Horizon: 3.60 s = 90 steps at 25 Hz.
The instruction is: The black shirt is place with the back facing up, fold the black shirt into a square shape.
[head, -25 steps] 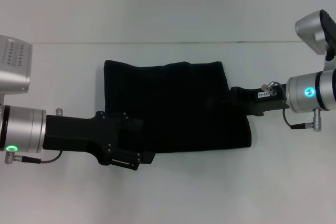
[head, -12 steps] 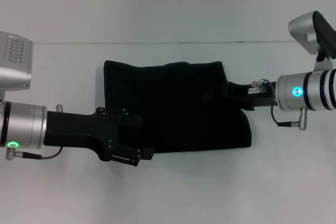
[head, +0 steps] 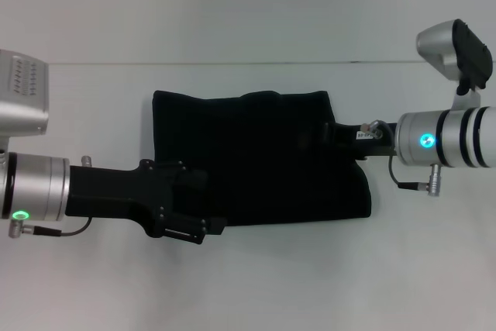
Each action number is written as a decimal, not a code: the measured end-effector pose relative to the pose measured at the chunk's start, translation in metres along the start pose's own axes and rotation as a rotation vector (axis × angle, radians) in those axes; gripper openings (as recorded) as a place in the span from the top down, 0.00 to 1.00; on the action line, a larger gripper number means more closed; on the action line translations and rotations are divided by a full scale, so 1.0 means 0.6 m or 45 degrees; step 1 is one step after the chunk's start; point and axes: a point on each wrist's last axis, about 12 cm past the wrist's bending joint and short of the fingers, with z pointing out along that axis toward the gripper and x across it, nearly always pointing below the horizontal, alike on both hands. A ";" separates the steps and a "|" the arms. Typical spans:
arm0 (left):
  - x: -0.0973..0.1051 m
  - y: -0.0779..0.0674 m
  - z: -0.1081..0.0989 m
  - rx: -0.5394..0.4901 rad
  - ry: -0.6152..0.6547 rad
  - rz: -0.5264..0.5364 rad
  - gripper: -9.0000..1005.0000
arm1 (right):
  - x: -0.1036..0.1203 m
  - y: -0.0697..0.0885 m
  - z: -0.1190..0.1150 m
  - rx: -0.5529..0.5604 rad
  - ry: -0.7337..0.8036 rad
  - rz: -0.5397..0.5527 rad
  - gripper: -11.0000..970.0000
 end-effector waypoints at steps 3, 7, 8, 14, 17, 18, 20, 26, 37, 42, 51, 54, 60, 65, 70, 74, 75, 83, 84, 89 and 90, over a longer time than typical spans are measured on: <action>0.001 0.000 0.001 -0.006 0.000 -0.002 0.06 | 0.003 0.003 0.005 -0.006 -0.017 -0.047 0.94; 0.000 0.000 0.000 -0.012 -0.017 -0.016 0.06 | -0.004 0.006 0.002 -0.020 -0.048 -0.121 0.94; 0.000 0.001 -0.001 -0.015 -0.025 -0.019 0.06 | -0.006 0.005 0.000 -0.023 -0.057 -0.133 0.94; -0.001 0.001 -0.004 -0.026 -0.054 -0.032 0.07 | -0.022 0.000 -0.030 -0.064 -0.110 -0.192 0.94; 0.000 0.001 -0.005 -0.035 -0.070 -0.042 0.07 | -0.031 -0.003 -0.045 -0.072 -0.126 -0.216 0.94; 0.001 0.000 -0.005 -0.037 -0.077 -0.048 0.07 | -0.034 -0.004 -0.049 -0.069 -0.129 -0.223 0.94; 0.001 -0.001 -0.003 -0.037 -0.086 -0.061 0.07 | -0.043 -0.009 -0.058 -0.058 -0.137 -0.235 0.94; 0.000 -0.001 -0.001 -0.043 -0.111 -0.091 0.07 | -0.061 -0.011 -0.075 -0.058 -0.141 -0.269 0.94; -0.002 -0.003 0.006 -0.043 -0.129 -0.098 0.07 | -0.065 -0.011 -0.088 -0.064 -0.101 -0.306 0.94; -0.001 -0.003 0.010 -0.055 -0.131 -0.107 0.07 | -0.047 -0.033 -0.085 0.018 -0.063 -0.305 0.94; 0.002 -0.003 0.017 -0.051 -0.132 -0.146 0.07 | -0.018 -0.071 -0.074 0.177 -0.062 -0.268 0.93; 0.001 -0.001 0.018 -0.061 -0.130 -0.152 0.07 | -0.017 -0.071 -0.072 0.179 -0.056 -0.288 0.91; -0.005 0.016 0.021 -0.148 -0.121 -0.183 0.07 | -0.036 -0.069 -0.084 0.186 -0.104 -0.323 0.85; -0.018 0.030 0.026 -0.205 -0.124 -0.194 0.07 | -0.071 -0.070 -0.111 0.201 -0.167 -0.277 0.74; -0.028 0.042 0.029 -0.268 -0.164 -0.219 0.07 | -0.096 -0.060 -0.112 0.196 -0.141 -0.141 0.53; -0.035 0.049 0.030 -0.304 -0.174 -0.222 0.07 | -0.100 -0.051 -0.099 0.182 -0.100 -0.068 0.30; -0.035 0.050 0.030 -0.308 -0.177 -0.224 0.07 | -0.099 -0.048 -0.094 0.181 -0.096 -0.060 0.27; -0.041 0.054 0.026 -0.331 -0.227 -0.235 0.07 | -0.090 -0.022 -0.043 0.216 -0.154 -0.057 0.20; -0.041 0.054 0.023 -0.335 -0.237 -0.241 0.07 | -0.089 -0.020 -0.037 0.220 -0.157 -0.053 0.20; -0.036 0.054 0.017 -0.341 -0.257 -0.255 0.07 | -0.085 -0.017 -0.023 0.246 -0.192 -0.042 0.20; -0.035 0.054 0.016 -0.344 -0.258 -0.257 0.07 | -0.086 -0.017 -0.022 0.251 -0.209 -0.046 0.20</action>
